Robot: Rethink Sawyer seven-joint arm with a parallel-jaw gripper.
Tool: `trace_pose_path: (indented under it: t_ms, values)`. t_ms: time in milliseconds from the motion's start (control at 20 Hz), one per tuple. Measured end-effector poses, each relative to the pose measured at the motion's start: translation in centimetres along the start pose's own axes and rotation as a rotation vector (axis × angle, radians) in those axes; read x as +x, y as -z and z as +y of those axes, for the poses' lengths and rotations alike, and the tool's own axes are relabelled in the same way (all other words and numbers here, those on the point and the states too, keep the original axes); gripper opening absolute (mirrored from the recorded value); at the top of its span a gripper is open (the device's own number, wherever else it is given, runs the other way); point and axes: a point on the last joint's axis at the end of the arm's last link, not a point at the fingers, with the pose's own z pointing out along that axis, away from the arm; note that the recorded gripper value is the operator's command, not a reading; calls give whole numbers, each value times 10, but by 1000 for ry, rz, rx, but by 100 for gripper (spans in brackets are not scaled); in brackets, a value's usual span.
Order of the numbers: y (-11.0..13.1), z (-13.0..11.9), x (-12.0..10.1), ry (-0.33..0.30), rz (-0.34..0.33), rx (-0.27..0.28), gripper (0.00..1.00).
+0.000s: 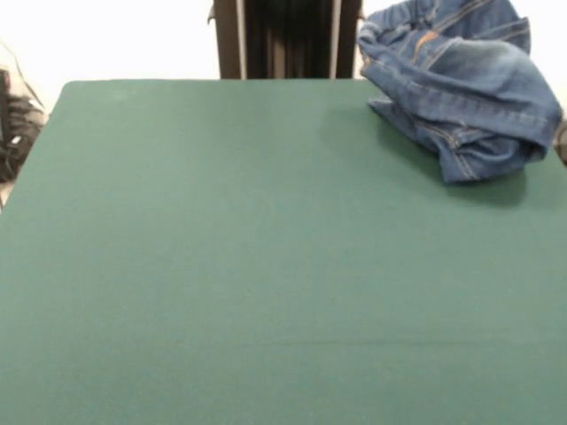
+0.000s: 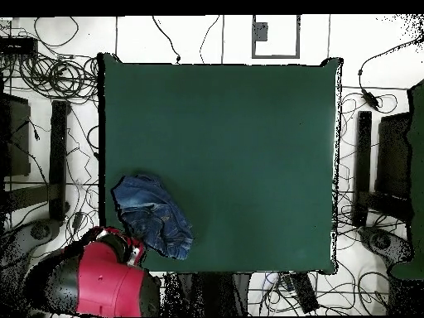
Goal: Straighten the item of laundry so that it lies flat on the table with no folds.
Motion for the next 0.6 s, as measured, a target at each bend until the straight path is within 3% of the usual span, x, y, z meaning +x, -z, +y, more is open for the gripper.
trace_pose_path:
  t_ms: [100, 150, 300, 400, 600]
  values:
    - [-1, -2, -5, -11, -2, -3, 0]
    - [-8, -7, -21, -40, -12, -14, 0]
    - [-19, -13, -42, -76, -32, -31, 0]
    - [-39, -24, -73, -129, -72, -55, 0]
    - [-65, -43, -111, -181, -134, -72, 0]
